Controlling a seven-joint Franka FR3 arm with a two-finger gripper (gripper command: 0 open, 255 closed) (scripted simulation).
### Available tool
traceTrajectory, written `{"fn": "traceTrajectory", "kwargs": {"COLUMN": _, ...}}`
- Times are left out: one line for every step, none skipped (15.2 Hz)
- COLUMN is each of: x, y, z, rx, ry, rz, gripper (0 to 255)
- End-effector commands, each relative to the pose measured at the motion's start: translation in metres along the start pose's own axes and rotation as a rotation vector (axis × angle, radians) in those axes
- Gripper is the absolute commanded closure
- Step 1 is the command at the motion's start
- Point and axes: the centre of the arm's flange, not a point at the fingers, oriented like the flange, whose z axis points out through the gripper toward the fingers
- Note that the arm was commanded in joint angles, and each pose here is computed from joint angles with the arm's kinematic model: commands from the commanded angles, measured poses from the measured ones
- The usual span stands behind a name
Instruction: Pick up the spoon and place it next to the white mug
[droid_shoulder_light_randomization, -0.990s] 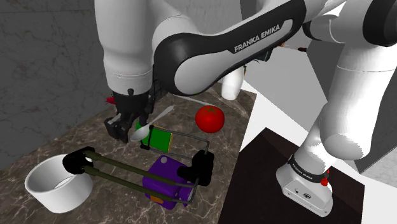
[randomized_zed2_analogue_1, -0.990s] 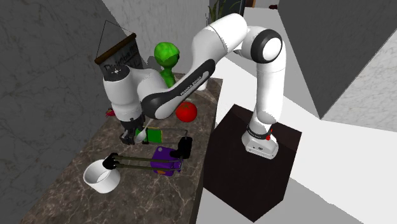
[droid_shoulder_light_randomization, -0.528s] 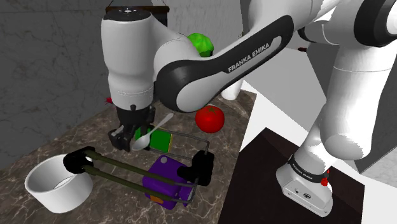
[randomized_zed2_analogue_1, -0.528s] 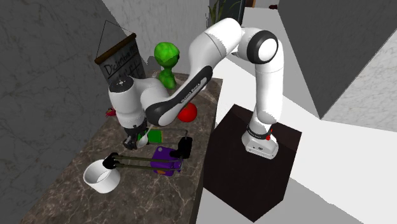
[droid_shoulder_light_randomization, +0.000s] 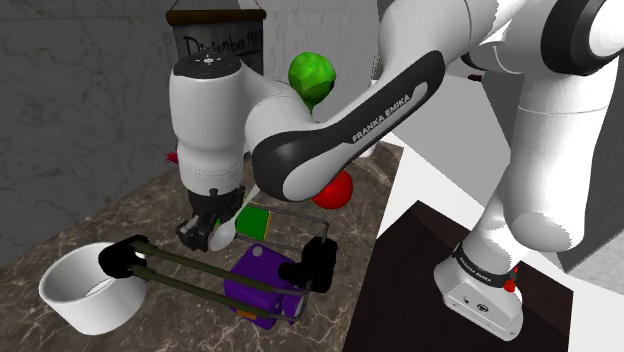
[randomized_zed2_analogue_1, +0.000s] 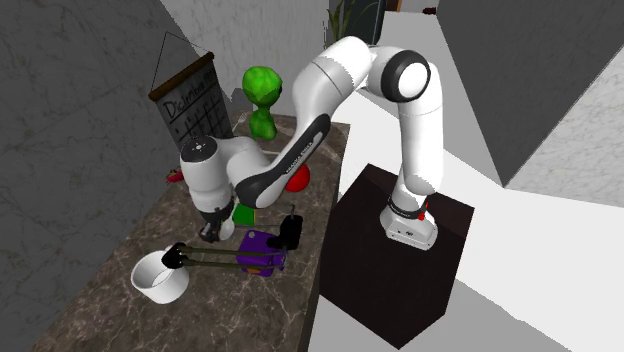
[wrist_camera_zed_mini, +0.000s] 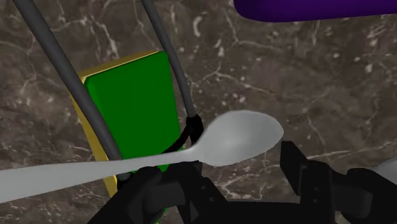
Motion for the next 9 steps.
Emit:
{"fn": "traceTrajectory", "kwargs": {"x": -0.0013, "y": 0.0015, "z": 0.0156, "rx": -0.004, "ry": -0.011, "rz": 0.000, "gripper": 255}}
{"fn": "traceTrajectory", "kwargs": {"x": -0.0022, "y": 0.0013, "z": 0.0208, "rx": -0.004, "ry": -0.011, "rz": 0.000, "gripper": 255}}
{"fn": "traceTrajectory", "kwargs": {"x": -0.0027, "y": 0.0012, "z": 0.0238, "rx": -0.004, "ry": -0.011, "rz": 0.000, "gripper": 255}}
{"fn": "traceTrajectory", "kwargs": {"x": -0.0027, "y": 0.0012, "z": 0.0238, "rx": -0.004, "ry": -0.011, "rz": 0.000, "gripper": 255}}
{"fn": "traceTrajectory", "kwargs": {"x": -0.0027, "y": 0.0012, "z": 0.0238, "rx": -0.004, "ry": -0.011, "rz": 0.000, "gripper": 255}}
{"fn": "traceTrajectory", "kwargs": {"x": -0.0027, "y": 0.0012, "z": 0.0238, "rx": -0.004, "ry": -0.011, "rz": 0.000, "gripper": 255}}
{"fn": "traceTrajectory", "kwargs": {"x": -0.0027, "y": 0.0012, "z": 0.0238, "rx": -0.004, "ry": -0.011, "rz": 0.000, "gripper": 255}}
{"fn": "traceTrajectory", "kwargs": {"x": -0.0027, "y": 0.0012, "z": 0.0238, "rx": -0.004, "ry": -0.011, "rz": 0.000, "gripper": 255}}
{"fn": "traceTrajectory", "kwargs": {"x": -0.0027, "y": 0.0012, "z": 0.0238, "rx": -0.004, "ry": -0.011, "rz": 0.000, "gripper": 255}}
